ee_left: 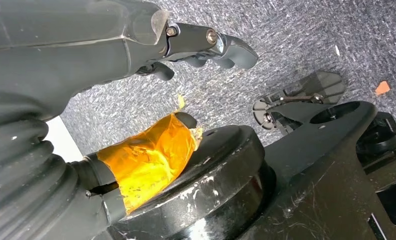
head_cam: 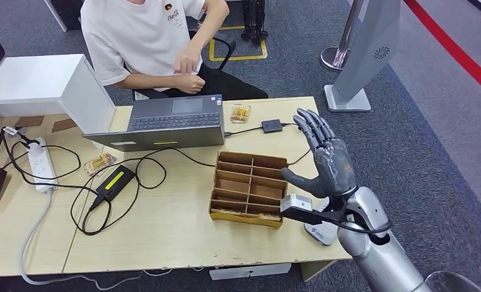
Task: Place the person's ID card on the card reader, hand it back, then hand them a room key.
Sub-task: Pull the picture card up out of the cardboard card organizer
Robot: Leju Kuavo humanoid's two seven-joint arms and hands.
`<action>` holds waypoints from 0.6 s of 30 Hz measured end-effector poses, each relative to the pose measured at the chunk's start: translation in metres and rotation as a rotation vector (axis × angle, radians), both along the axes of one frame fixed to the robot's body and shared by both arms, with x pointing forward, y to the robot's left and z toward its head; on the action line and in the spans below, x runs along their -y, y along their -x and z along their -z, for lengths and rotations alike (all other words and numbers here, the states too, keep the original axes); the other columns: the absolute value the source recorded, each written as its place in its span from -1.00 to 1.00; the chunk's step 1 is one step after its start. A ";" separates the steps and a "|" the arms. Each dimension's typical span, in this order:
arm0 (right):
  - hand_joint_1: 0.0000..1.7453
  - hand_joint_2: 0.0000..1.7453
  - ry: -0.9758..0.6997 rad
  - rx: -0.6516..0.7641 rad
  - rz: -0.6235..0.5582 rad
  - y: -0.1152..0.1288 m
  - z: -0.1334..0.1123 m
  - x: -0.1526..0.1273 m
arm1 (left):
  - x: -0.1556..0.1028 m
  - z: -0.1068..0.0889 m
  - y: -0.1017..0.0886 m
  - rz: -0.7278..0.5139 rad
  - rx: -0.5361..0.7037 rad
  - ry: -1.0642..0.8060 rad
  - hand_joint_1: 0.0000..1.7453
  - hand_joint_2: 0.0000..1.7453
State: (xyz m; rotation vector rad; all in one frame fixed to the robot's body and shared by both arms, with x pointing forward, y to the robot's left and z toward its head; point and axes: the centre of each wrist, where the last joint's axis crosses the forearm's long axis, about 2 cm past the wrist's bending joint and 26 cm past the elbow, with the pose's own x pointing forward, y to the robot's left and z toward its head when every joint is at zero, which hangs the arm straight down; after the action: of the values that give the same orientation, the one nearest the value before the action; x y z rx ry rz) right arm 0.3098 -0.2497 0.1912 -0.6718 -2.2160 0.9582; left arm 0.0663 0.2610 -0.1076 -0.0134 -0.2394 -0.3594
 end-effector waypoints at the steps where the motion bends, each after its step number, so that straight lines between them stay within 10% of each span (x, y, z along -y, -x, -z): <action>1: -1.00 1.00 -0.001 0.003 0.001 0.002 0.000 0.001 | 0.000 0.000 0.000 -0.003 0.001 0.000 -1.00 1.00; 18: -1.00 1.00 -0.008 -0.196 0.010 0.100 0.066 0.010 | -0.002 0.002 0.013 -0.099 -0.022 0.004 -1.00 1.00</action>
State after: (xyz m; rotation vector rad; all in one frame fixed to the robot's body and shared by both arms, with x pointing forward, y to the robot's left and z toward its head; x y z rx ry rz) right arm 0.2096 -0.2602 0.1248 -0.5596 -2.0423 0.9667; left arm 0.0534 0.2630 -0.1096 -0.0089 -0.2183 -0.2605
